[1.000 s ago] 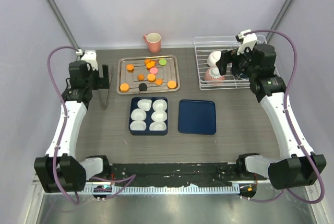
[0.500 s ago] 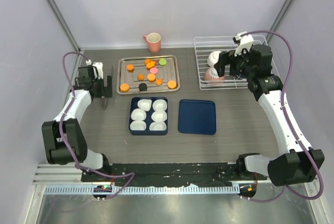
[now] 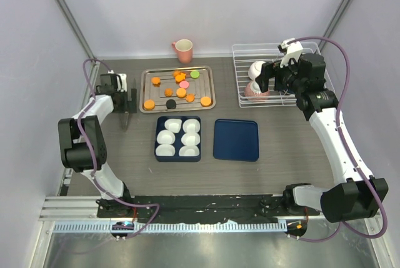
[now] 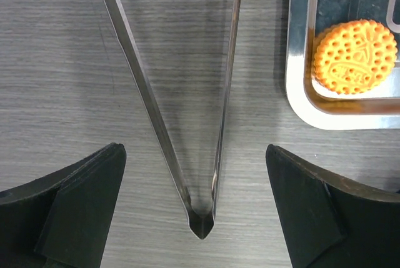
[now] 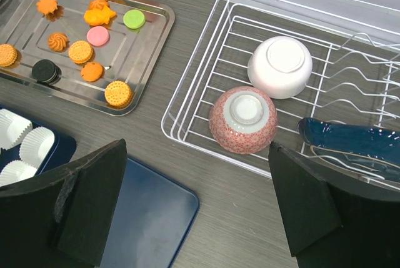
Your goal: Pack the cookies
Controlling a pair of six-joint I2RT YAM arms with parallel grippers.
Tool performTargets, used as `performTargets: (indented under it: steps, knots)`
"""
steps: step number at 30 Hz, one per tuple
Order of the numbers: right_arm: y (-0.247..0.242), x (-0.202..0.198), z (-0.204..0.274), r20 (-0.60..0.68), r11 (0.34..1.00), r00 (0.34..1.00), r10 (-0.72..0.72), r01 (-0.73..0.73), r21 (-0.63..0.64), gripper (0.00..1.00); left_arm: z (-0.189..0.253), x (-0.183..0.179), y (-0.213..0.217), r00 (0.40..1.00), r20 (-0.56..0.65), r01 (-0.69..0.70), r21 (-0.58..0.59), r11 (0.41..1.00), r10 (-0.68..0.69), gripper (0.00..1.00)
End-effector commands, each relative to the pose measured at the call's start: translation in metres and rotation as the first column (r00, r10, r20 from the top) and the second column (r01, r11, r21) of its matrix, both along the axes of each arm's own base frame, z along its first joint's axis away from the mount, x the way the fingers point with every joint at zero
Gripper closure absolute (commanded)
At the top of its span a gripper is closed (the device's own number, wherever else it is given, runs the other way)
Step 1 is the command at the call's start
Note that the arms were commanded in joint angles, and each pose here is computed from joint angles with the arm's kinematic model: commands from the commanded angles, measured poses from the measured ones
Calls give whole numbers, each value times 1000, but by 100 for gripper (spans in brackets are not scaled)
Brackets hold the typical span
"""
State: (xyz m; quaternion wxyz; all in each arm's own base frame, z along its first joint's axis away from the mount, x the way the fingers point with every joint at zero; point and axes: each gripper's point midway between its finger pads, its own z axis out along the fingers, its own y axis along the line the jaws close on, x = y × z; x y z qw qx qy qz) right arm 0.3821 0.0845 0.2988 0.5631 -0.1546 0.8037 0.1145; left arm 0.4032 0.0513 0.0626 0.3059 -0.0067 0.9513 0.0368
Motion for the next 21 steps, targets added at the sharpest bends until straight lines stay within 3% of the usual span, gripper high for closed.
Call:
performTargets:
  steps: [1,21]
  knots:
    - [3,3,12,49,1000,999,14,-14,3,0,10,19,7,999,34,-26,11,1000,25,0]
    - [3,2,13,54,1000,998,14,-14,4,0,-21,27,13,996,-81,-49,-28,998,47,0]
